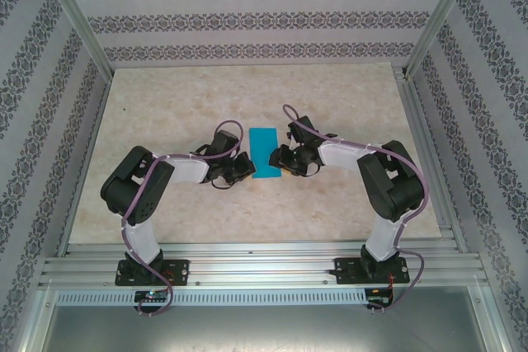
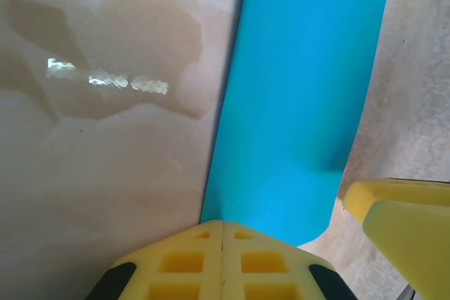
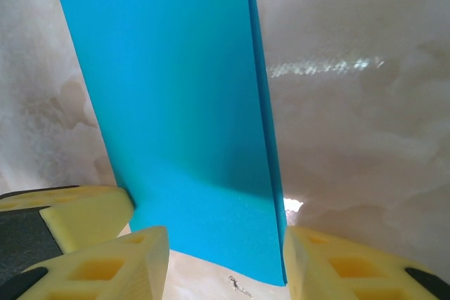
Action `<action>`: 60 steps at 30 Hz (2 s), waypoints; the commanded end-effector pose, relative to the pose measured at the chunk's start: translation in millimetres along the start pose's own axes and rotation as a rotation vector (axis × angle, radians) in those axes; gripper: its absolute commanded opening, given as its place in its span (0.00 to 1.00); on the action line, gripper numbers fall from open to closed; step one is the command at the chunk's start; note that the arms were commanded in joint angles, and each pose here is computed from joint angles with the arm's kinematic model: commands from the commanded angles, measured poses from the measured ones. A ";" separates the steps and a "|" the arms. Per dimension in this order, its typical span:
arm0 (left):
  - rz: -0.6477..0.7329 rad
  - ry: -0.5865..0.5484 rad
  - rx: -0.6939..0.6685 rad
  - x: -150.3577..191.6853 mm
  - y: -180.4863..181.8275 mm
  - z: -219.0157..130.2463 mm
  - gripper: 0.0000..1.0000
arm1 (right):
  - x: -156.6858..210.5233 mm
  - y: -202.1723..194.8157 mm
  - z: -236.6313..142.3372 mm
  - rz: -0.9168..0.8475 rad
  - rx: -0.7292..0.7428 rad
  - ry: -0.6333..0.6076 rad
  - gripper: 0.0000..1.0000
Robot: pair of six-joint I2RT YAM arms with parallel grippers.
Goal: Fold a paper plane with a square sheet of paper (fold left side to right side)
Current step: Fold the triangle a second time at the center of the table.
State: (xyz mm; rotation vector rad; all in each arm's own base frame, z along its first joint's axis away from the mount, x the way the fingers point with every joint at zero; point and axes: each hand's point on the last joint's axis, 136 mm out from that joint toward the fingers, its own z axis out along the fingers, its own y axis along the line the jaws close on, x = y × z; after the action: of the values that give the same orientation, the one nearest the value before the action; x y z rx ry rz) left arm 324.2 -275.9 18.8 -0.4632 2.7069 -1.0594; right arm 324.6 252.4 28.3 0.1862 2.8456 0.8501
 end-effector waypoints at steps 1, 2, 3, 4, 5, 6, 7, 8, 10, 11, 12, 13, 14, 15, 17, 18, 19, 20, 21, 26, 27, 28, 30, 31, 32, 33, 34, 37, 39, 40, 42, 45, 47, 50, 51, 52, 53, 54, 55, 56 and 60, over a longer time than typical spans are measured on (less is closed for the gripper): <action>0.007 0.010 -0.024 5.9 12.1 2.7 0.06 | -3.4 2.4 4.5 -0.034 0.021 -0.003 0.47; 0.007 0.010 -0.024 6.3 12.1 2.5 0.06 | -3.5 3.6 4.8 -0.036 0.019 -0.001 0.47; 0.007 0.010 -0.024 6.2 11.9 2.5 0.06 | -2.4 3.2 5.8 -0.036 0.022 0.004 0.47; 0.007 0.011 -0.025 6.3 12.5 2.8 0.06 | -2.7 2.9 6.1 -0.035 0.025 0.003 0.47; 0.008 0.011 -0.025 6.5 12.2 2.9 0.06 | -2.7 1.3 6.4 -0.034 0.033 0.004 0.47; 0.008 0.010 -0.023 6.0 11.5 2.5 0.06 | -2.7 0.3 6.5 -0.034 0.041 0.003 0.48; 0.007 0.012 -0.024 6.8 12.4 2.9 0.06 | -2.6 -1.0 6.4 -0.035 0.050 0.003 0.48; 0.006 0.011 -0.024 6.7 12.6 2.9 0.06 | -2.8 -1.2 6.5 -0.038 0.052 0.004 0.48; 0.006 0.012 -0.021 7.3 12.4 3.2 0.06 | -1.4 -0.2 7.5 -0.041 0.051 0.012 0.48; 0.004 0.013 -0.022 7.9 13.1 3.6 0.06 | -1.2 -0.6 7.8 -0.041 0.054 0.014 0.48; 0.004 0.013 -0.021 7.7 13.0 3.5 0.06 | -0.1 -1.5 8.8 -0.040 0.058 0.018 0.48; 0.005 0.014 -0.018 8.2 12.2 3.7 0.06 | -0.4 -1.0 8.8 -0.039 0.057 0.018 0.48; 0.004 0.013 -0.018 8.2 12.3 3.9 0.06 | 0.6 -1.1 9.7 -0.039 0.058 0.022 0.48; 0.004 0.012 -0.016 8.0 12.1 3.7 0.06 | 1.5 -0.4 10.3 -0.041 0.058 0.026 0.48; 0.003 0.012 -0.015 8.0 11.9 4.1 0.06 | 3.4 1.5 12.4 -0.043 0.053 0.036 0.48; 0.004 0.013 -0.015 8.5 12.0 4.3 0.06 | 3.5 3.2 13.1 -0.045 0.048 0.039 0.48; 0.004 0.014 -0.015 8.7 12.3 4.5 0.06 | 4.8 5.3 14.0 -0.049 0.042 0.043 0.48; 0.004 0.015 -0.015 9.4 12.4 4.9 0.06 | 4.9 7.1 14.4 -0.049 0.034 0.044 0.48; 0.004 0.015 -0.014 9.6 12.2 5.3 0.06 | 5.0 9.8 14.9 -0.051 0.025 0.046 0.48; 0.005 0.020 -0.012 10.9 11.7 6.7 0.06 | 1.4 22.2 10.0 -0.063 -0.012 0.028 0.48; 0.005 0.018 -0.010 10.4 11.4 6.3 0.05 | -0.3 26.4 8.2 -0.067 -0.028 0.021 0.48; 0.005 0.021 -0.011 11.4 11.6 6.8 0.05 | -2.1 31.2 5.9 -0.071 -0.047 0.012 0.48; 0.005 0.022 -0.011 11.5 11.9 7.2 0.05 | -5.0 37.0 2.1 -0.073 -0.067 0.000 0.48; 0.005 0.022 -0.011 11.6 11.8 7.2 0.06 | -6.8 39.0 -0.4 -0.075 -0.070 -0.009 0.48; 0.005 0.020 -0.010 10.9 11.5 7.1 0.06 | -8.1 40.4 -3.0 -0.079 -0.068 -0.015 0.48; 0.006 0.022 -0.011 11.9 11.5 7.4 0.06 | -9.5 40.3 -5.6 -0.081 -0.062 -0.021 0.48; 0.006 0.022 -0.011 11.8 11.5 7.3 0.06 | -10.6 40.2 -7.4 -0.082 -0.060 -0.024 0.48; 0.008 0.024 -0.012 12.6 11.5 7.5 0.06 | -12.3 37.7 -11.3 -0.081 -0.047 -0.024 0.48; 0.008 0.023 -0.012 12.2 11.2 7.5 0.06 | -12.2 36.0 -13.0 -0.088 -0.031 -0.020 0.48; 0.009 0.024 -0.014 12.5 11.4 7.4 0.06 | -12.6 36.5 -14.5 -0.093 -0.027 -0.020 0.48; 0.010 0.024 -0.014 12.7 11.1 7.6 0.06 | -11.9 37.5 -16.0 -0.098 -0.027 -0.014 0.48; 0.010 0.026 -0.015 13.3 11.3 8.2 0.06 | -12.4 39.4 -19.6 -0.106 -0.022 -0.013 0.48; 0.010 0.027 -0.015 13.3 11.2 8.7 0.05 | -12.7 39.2 -22.2 -0.113 -0.010 -0.010 0.48; 0.010 0.028 -0.014 12.9 10.9 9.3 0.06 | -12.7 40.5 -26.5 -0.124 0.001 -0.009 0.48; 0.011 0.028 -0.016 12.9 11.3 9.6 0.05 | -12.5 40.8 -27.7 -0.126 0.003 -0.008 0.48; 0.011 0.029 -0.015 13.2 10.7 10.0 0.06 | -11.7 41.0 -28.7 -0.127 0.006 -0.006 0.48; 0.011 0.029 -0.015 13.3 10.6 10.0 0.06 | -11.3 40.6 -29.1 -0.125 0.008 -0.005 0.48; 0.012 0.028 -0.014 13.0 10.6 10.3 0.06 | -10.6 41.5 -29.6 -0.125 0.006 -0.004 0.48; 0.012 0.029 -0.013 13.1 10.1 10.4 0.05 | -10.1 42.6 -30.3 -0.125 0.003 -0.005 0.48; 0.013 0.030 -0.013 12.9 10.2 10.7 0.06 | -9.1 43.2 -30.3 -0.123 0.001 -0.002 0.48; 0.013 0.031 -0.012 13.2 9.8 11.8 0.06 | -6.9 46.2 -30.5 -0.123 -0.008 -0.001 0.48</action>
State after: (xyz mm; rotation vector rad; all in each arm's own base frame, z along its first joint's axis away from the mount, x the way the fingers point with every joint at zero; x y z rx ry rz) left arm 323.3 -279.7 18.8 -0.4420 2.6898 -1.0831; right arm 325.8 269.5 62.8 0.0405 2.8600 0.8253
